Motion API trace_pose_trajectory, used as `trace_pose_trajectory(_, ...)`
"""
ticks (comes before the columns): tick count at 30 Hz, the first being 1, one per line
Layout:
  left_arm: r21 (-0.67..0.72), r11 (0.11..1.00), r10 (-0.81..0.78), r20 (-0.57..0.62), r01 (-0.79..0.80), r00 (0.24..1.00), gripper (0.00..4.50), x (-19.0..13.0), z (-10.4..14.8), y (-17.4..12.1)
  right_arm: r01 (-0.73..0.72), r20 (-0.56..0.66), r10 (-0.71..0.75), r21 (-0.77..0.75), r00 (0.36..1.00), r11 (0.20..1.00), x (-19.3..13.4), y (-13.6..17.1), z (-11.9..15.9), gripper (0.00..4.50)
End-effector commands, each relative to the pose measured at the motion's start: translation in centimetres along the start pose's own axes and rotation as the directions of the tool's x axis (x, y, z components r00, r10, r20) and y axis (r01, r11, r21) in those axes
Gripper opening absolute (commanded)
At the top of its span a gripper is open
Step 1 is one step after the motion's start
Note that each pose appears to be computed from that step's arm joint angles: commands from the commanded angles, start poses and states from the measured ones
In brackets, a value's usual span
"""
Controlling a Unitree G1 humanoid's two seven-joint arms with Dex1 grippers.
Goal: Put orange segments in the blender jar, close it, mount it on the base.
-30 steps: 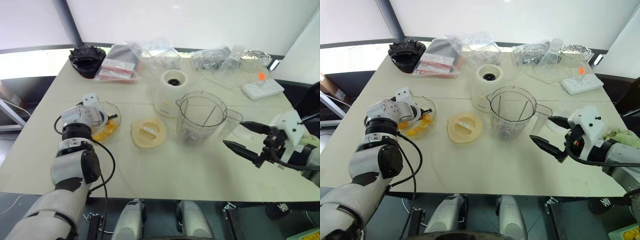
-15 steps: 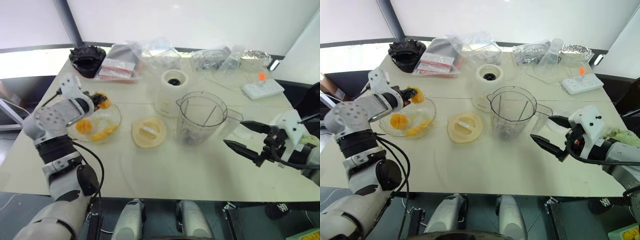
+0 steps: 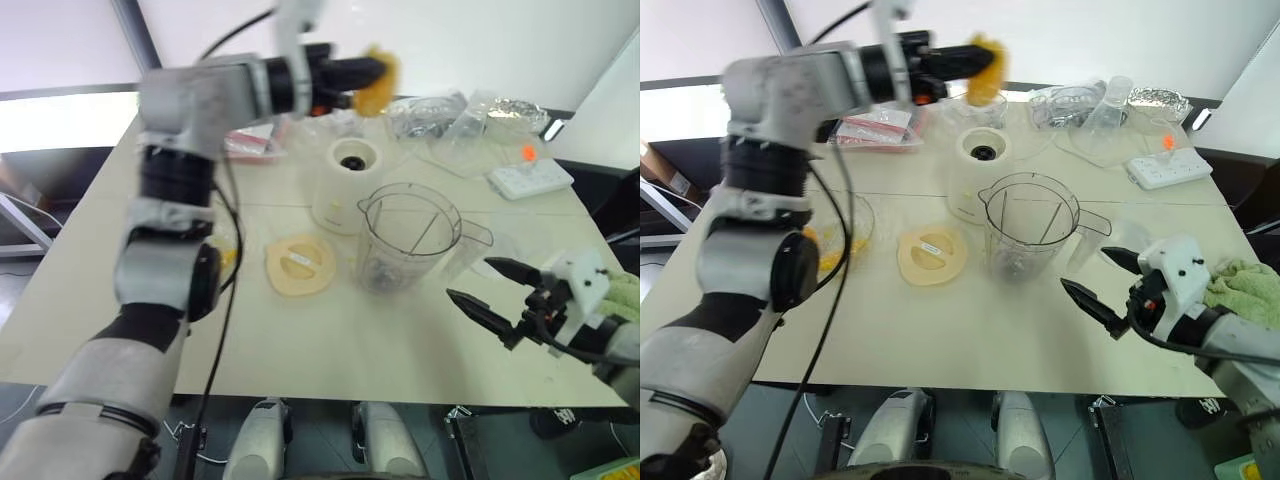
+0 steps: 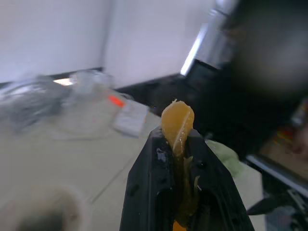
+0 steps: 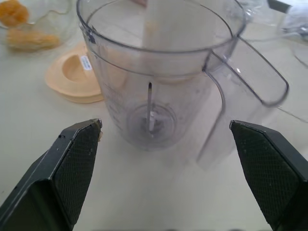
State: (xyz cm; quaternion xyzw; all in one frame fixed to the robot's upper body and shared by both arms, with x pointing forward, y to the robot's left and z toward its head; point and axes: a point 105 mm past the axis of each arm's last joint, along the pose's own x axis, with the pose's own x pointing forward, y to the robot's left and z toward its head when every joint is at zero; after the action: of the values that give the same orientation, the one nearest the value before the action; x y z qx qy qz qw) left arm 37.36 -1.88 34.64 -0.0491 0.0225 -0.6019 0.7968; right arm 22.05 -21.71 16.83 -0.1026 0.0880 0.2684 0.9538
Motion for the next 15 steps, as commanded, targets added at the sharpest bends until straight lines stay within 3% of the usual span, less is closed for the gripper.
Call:
trace_pose_trajectory(1, 0.102, 0.963, -0.242, -0.073, 0.249, 0.967, 0.18, 3.1, 0.2, -4.0, 0.121, 0.054, -0.119, -0.040, 0.991, 0.992, -1.7, 0.2, 1.0, 4.50)
trace_pose_trajectory(5, 0.117, 0.926, -0.331, -0.203, 0.359, 0.921, 0.18, 4.7, -2.9, -4.8, 0.196, 0.062, -0.194, -0.019, 0.979, 0.980, -2.8, 0.9, 0.7, 4.50)
trace_pose_trajectory(10, 0.123, 0.946, -0.231, -0.392, 0.299, 0.890, 0.18, 5.0, -7.8, -2.4, 0.256, 0.051, -0.256, 0.016, 0.965, 0.967, -3.7, 2.0, 0.0, 4.50)
trace_pose_trajectory(15, 0.116, 0.947, -0.220, -0.449, 0.300, 0.866, 0.18, 4.6, -9.5, -1.6, 0.264, 0.056, -0.265, 0.026, 0.963, 0.964, -3.4, 2.2, -0.2, 4.50)
